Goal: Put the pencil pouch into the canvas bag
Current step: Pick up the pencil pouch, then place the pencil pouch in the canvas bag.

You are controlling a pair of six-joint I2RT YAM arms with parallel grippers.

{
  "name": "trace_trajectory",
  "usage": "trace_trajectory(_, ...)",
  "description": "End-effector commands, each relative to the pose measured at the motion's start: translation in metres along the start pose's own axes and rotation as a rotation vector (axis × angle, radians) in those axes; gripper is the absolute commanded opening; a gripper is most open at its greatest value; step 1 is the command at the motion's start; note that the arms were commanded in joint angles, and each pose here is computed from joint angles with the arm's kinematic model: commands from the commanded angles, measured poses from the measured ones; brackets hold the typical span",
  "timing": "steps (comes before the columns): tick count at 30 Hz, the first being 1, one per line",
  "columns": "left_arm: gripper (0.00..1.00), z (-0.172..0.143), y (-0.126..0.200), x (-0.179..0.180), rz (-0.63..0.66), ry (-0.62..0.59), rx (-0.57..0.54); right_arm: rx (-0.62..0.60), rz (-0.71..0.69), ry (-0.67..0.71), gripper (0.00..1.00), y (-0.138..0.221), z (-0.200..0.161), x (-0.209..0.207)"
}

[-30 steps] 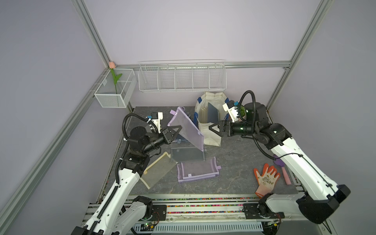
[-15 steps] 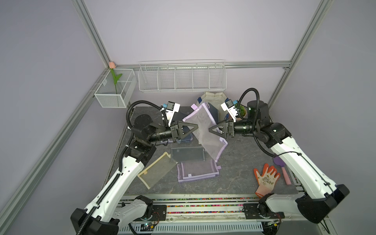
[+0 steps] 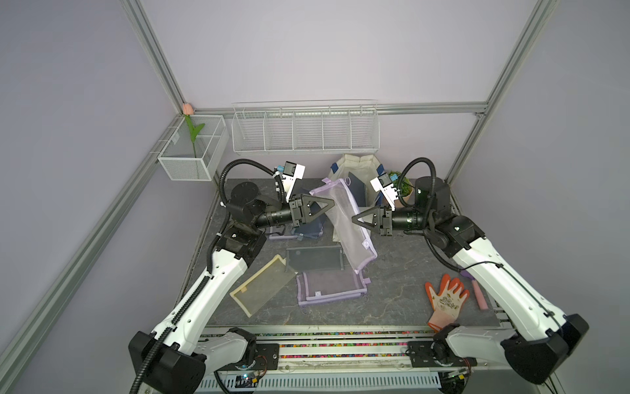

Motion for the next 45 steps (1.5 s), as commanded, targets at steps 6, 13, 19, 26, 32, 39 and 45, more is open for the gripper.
trace_trajectory(6, 0.95, 0.021, 0.019, 0.025, 0.249, 0.032, -0.179, -0.109, -0.184, -0.042, 0.07, 0.011, 0.003, -0.021)
trace_trajectory(13, 1.00, -0.017, -0.007, 0.044, 0.292, 0.110, -0.195, -0.208, -0.179, -0.086, 0.07, 0.012, 0.012, -0.023)
trace_trajectory(19, 1.00, -0.035, -0.024, 0.049, 0.217, 0.179, -0.253, -0.256, -0.144, -0.071, 0.06, 0.013, 0.021, -0.018)
trace_trajectory(26, 0.97, -0.038, -0.023, 0.056, 0.239, 0.206, -0.272, -0.294, -0.137, -0.053, 0.07, 0.018, 0.027, -0.016)
trace_trajectory(32, 0.85, -0.043, -0.032, 0.050, 0.182, 0.209, -0.233, -0.294, -0.134, -0.069, 0.07, 0.014, 0.028, -0.021)
trace_trajectory(39, 0.22, -0.039, -0.044, 0.048, 0.111, 0.235, -0.275, -0.284, -0.170, -0.096, 0.07, 0.013, 0.025, -0.029)
trace_trajectory(45, 0.00, -0.027, -0.040, 0.050, 0.224, 0.214, -0.275, -0.211, -0.320, -0.136, 0.35, 0.020, 0.012, -0.044)
Point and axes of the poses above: each gripper's point midway between its finger pads, its own y axis back along the fingers, its own x axis along the line the jaws close on, z = x × y, the point moved 5 cm from there along y, back along the fingers, and after that the axes turned 7 degrees about y, right-handed, at the moved point
